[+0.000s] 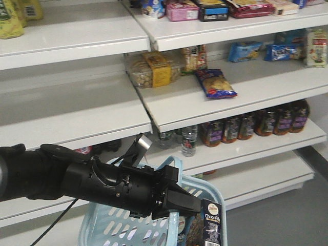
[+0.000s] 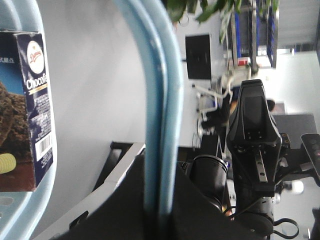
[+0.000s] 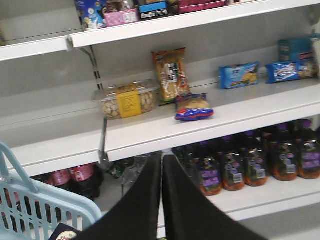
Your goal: Left arm holds basket, right arm returns cookies
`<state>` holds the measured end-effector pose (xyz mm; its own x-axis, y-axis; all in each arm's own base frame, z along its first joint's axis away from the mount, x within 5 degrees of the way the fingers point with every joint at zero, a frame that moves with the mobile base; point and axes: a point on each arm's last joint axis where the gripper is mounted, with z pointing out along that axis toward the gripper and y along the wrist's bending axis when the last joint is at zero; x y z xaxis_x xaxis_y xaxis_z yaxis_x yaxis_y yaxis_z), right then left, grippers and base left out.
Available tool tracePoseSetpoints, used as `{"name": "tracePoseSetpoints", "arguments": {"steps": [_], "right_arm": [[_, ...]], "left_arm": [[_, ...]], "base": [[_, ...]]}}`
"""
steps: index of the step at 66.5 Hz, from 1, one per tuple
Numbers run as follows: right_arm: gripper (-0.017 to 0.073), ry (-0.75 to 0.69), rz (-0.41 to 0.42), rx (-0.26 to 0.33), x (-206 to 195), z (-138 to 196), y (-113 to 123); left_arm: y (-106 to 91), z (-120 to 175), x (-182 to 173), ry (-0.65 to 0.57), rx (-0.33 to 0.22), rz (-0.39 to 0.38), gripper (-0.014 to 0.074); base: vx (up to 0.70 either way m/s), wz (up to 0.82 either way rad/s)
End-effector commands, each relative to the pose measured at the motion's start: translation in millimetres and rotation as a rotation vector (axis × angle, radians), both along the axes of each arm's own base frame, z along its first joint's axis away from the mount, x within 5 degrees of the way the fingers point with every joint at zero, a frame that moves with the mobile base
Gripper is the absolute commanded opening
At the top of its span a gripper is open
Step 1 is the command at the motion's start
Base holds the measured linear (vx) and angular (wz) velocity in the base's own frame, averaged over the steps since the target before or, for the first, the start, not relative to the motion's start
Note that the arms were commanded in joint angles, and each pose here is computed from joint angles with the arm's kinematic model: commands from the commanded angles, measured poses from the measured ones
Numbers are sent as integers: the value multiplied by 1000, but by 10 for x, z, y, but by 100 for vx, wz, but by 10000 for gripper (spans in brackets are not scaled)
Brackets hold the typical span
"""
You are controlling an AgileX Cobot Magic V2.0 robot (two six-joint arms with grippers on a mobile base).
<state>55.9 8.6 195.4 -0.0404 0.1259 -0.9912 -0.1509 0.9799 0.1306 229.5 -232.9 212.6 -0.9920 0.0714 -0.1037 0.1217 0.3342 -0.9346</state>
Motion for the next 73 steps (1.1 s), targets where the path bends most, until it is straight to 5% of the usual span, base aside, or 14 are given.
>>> {"name": "tracePoseSetpoints", "arguments": {"steps": [1,39,73], "right_arm": [[-8,-86,-1,6,-7,81,-1],[-8,-86,-1,6,-7,81,-1],[-8,-86,-1,6,-7,81,-1]], "left_arm": [[-29,298,-35,-17,-130,-13,-6],[-29,298,-35,-17,-130,-13,-6],[-29,298,-35,-17,-130,-13,-6]], "base": [[15,63],[14,59],[10,5]]}}
